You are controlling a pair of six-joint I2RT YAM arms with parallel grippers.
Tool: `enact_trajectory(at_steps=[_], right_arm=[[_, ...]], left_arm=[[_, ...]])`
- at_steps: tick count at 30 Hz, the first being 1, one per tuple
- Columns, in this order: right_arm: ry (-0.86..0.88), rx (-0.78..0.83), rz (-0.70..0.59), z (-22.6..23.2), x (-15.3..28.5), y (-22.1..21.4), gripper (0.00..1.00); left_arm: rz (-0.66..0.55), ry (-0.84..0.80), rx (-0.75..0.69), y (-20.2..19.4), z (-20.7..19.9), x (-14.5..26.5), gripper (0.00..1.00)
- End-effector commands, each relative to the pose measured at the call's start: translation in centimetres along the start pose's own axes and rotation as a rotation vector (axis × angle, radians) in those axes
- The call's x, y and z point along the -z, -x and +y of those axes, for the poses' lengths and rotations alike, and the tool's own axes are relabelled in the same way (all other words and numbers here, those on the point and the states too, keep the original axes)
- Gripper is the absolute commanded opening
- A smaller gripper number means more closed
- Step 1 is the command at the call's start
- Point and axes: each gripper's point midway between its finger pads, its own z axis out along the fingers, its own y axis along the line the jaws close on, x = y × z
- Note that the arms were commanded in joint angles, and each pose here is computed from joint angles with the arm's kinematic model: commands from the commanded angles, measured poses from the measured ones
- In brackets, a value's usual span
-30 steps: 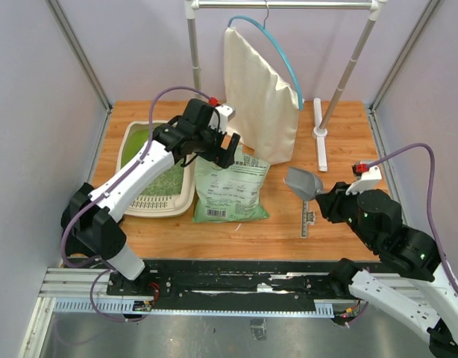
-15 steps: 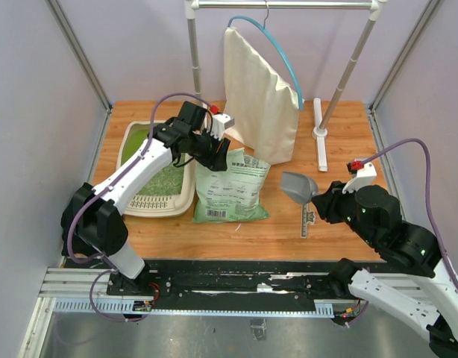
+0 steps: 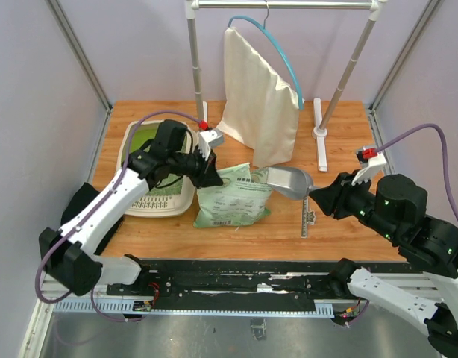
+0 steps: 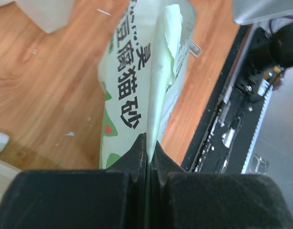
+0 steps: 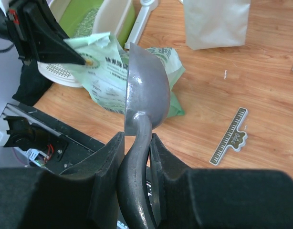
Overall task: Fill the litter box with clean litter
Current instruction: 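Scoop the cat litter from the cat litter bag.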
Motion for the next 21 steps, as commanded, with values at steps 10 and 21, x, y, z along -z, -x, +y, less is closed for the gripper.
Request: enact_trajectory(at_steps=[10,21], right_arm=[[-0.030,0.080,0.150,0.6,-1.5,-0.2,0.01],[-0.006,0.163,0.445,1.6,-4.6,-4.2,0.01]], left_arm=[[-0.229,-0.184,-0.333,-0.4,-6.8,2.6,0.01],[-0.214,-0.171,-0.403,-1.4,-7.0,2.3,0.01]])
